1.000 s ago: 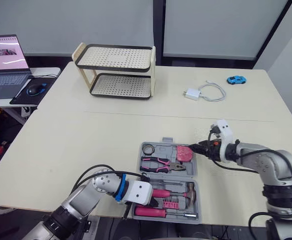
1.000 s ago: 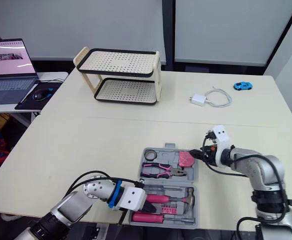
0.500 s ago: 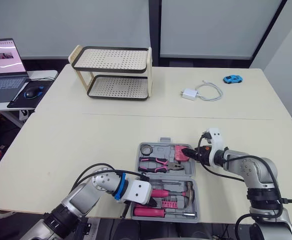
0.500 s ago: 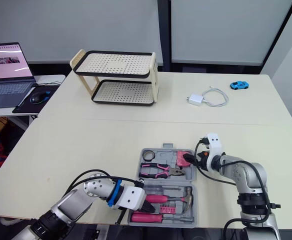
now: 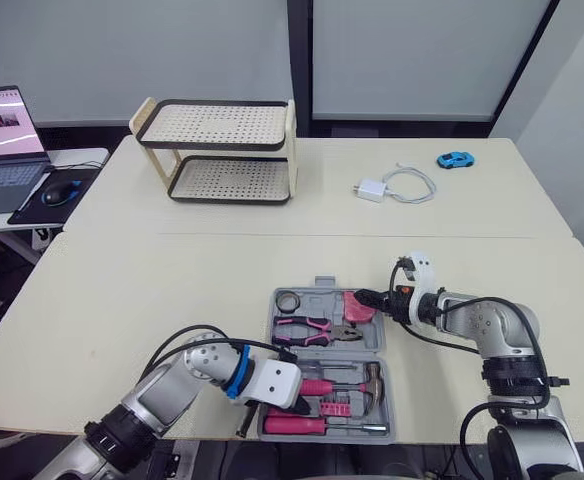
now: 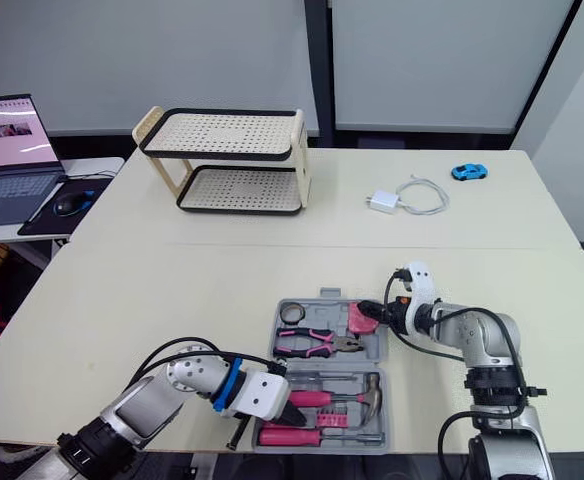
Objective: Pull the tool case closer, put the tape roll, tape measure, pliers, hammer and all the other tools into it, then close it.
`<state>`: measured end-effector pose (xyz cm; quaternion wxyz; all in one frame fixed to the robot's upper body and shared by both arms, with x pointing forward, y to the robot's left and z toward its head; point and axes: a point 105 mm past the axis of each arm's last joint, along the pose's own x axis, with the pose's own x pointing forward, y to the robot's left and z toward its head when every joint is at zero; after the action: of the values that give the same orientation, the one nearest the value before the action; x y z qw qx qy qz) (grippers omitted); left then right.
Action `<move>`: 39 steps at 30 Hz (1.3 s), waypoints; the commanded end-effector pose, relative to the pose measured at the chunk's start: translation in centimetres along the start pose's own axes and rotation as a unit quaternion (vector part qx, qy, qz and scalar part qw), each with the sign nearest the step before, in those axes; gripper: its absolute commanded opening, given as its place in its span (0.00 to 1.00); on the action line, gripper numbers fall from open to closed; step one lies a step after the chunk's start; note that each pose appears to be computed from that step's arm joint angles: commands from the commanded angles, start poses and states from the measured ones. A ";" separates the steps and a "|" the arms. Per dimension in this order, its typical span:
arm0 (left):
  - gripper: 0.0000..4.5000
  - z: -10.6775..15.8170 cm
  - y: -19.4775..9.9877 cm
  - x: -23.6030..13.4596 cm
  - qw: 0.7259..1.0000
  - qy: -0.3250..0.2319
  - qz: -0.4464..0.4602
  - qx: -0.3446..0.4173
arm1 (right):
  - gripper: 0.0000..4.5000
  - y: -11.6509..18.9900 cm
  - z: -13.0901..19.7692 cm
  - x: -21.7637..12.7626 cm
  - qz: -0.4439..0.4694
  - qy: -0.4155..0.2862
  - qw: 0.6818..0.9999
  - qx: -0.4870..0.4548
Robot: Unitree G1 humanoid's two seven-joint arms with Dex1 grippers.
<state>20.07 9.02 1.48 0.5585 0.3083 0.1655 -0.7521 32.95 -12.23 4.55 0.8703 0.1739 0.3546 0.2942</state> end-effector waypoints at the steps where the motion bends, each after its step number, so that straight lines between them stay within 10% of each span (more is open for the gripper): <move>1: 0.00 -3.5 -2.0 -0.2 0.996 0.067 -0.033 -0.051 | 1.00 1.5 -0.2 0.6 0.039 0.000 0.999 0.010; 39: 0.00 -3.8 -2.7 -1.2 0.994 0.083 -0.049 -0.051 | 1.00 5.4 1.6 -1.3 0.180 -0.046 0.977 -0.109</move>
<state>19.58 10.48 1.72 0.5359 0.3248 0.1848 -0.7570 31.83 -10.25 7.38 0.8443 0.1618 0.2736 0.4315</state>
